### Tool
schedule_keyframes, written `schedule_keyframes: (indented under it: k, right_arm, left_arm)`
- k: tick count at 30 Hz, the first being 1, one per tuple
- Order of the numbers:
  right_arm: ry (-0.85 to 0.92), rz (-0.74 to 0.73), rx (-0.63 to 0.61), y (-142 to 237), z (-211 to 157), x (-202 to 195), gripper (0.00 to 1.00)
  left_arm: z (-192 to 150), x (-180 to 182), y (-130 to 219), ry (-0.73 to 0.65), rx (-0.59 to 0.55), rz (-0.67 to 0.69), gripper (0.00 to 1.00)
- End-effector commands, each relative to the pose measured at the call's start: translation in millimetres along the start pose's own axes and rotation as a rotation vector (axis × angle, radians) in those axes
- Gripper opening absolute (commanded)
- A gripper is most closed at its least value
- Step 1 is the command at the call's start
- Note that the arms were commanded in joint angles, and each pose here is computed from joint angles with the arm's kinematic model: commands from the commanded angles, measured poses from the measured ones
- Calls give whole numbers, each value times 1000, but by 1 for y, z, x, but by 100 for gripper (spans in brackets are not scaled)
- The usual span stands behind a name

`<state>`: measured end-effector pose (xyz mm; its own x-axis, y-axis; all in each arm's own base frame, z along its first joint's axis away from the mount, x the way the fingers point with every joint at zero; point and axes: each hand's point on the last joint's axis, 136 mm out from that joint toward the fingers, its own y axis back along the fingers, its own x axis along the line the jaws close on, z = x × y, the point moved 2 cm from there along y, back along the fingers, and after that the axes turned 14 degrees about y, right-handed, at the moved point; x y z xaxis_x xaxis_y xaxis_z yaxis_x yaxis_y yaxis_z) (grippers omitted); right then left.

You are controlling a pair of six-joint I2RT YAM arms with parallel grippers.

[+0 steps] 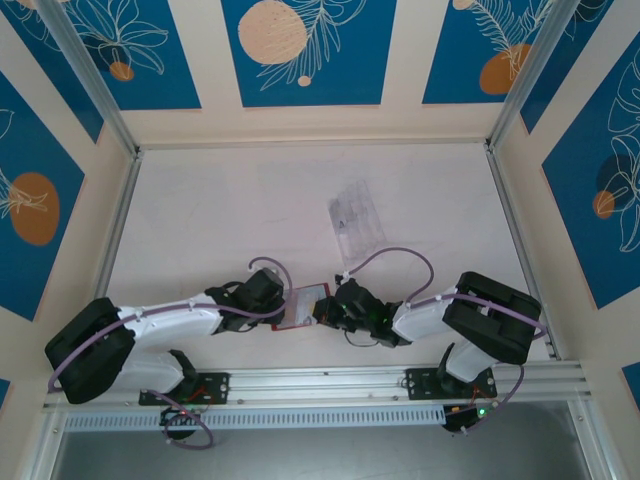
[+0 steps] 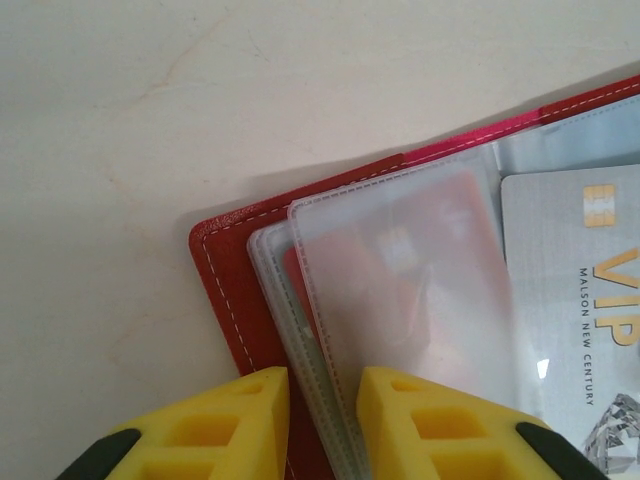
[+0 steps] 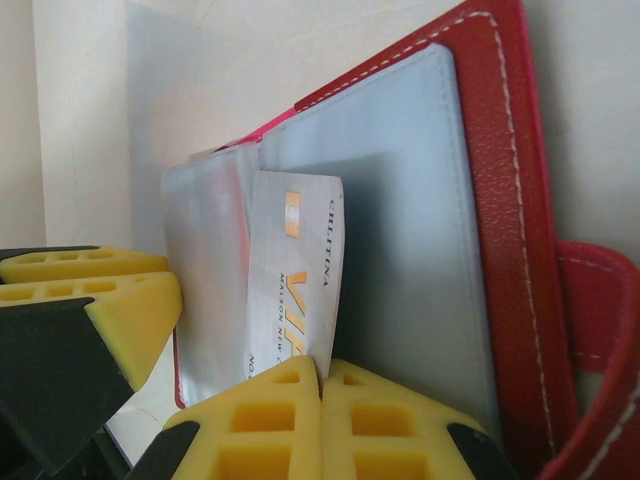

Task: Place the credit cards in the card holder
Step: Insert the credit card into the card slot.

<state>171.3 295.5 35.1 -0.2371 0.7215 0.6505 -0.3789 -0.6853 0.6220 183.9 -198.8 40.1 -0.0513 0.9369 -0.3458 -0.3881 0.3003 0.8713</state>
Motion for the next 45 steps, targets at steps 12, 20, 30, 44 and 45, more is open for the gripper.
schedule_keyframes:
  k: [12, 20, 30, 44, 45]
  right_arm:
    - [-23, -241, 105, 7, -44, -58, 0]
    - [16, -228, 112, 3, -41, -51, 0]
    - [107, -117, 188, -9, -33, -37, 0]
    - [136, -53, 350, -19, -38, -34, 0]
    - [141, -49, 359, -21, -37, -33, 0]
  left_arm:
    - [-26, 31, -9, -30, 95, 139, 25]
    - [-27, 31, -10, -32, 101, 148, 25]
    - [-29, 38, -6, -25, 94, 168, 25]
    - [-30, 43, -5, -22, 86, 179, 25]
    - [-30, 44, -6, -22, 87, 181, 25]
